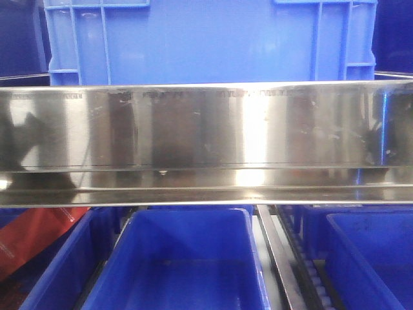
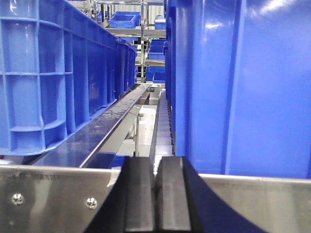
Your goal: Place cylindrical capacitor in blue bin on shelf
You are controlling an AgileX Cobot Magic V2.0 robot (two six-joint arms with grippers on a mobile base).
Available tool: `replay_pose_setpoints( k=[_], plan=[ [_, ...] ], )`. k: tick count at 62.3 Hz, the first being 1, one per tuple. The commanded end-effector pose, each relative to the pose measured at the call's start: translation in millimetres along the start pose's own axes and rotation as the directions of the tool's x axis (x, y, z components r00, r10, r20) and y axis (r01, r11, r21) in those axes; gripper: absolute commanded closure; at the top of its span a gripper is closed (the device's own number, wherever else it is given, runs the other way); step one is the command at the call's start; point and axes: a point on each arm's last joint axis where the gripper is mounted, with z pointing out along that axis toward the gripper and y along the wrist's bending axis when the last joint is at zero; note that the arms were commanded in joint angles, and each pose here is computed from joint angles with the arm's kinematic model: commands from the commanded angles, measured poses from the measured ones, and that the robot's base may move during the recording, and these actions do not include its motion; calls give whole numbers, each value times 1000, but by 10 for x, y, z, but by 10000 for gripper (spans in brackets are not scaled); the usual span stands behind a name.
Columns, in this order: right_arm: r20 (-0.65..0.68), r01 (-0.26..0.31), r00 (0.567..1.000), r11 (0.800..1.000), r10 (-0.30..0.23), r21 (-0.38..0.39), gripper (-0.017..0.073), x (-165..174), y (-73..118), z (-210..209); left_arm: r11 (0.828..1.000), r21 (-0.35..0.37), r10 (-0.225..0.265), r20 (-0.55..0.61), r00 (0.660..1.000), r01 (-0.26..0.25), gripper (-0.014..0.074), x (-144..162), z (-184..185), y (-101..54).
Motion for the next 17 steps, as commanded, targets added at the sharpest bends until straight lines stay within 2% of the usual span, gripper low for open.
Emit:
replay_pose_setpoints(
  k=[1, 17],
  plan=[
    [22, 6, 1000, 1000, -6, 0, 724, -16, 0, -2, 1000, -1, -4, 26, 1000, 4, 705, -28, -5, 0],
    [22, 6, 1000, 1000, -6, 0, 724, -16, 0, -2, 1000, -1, -4, 26, 1000, 4, 705, -28, -5, 0]
  ],
)
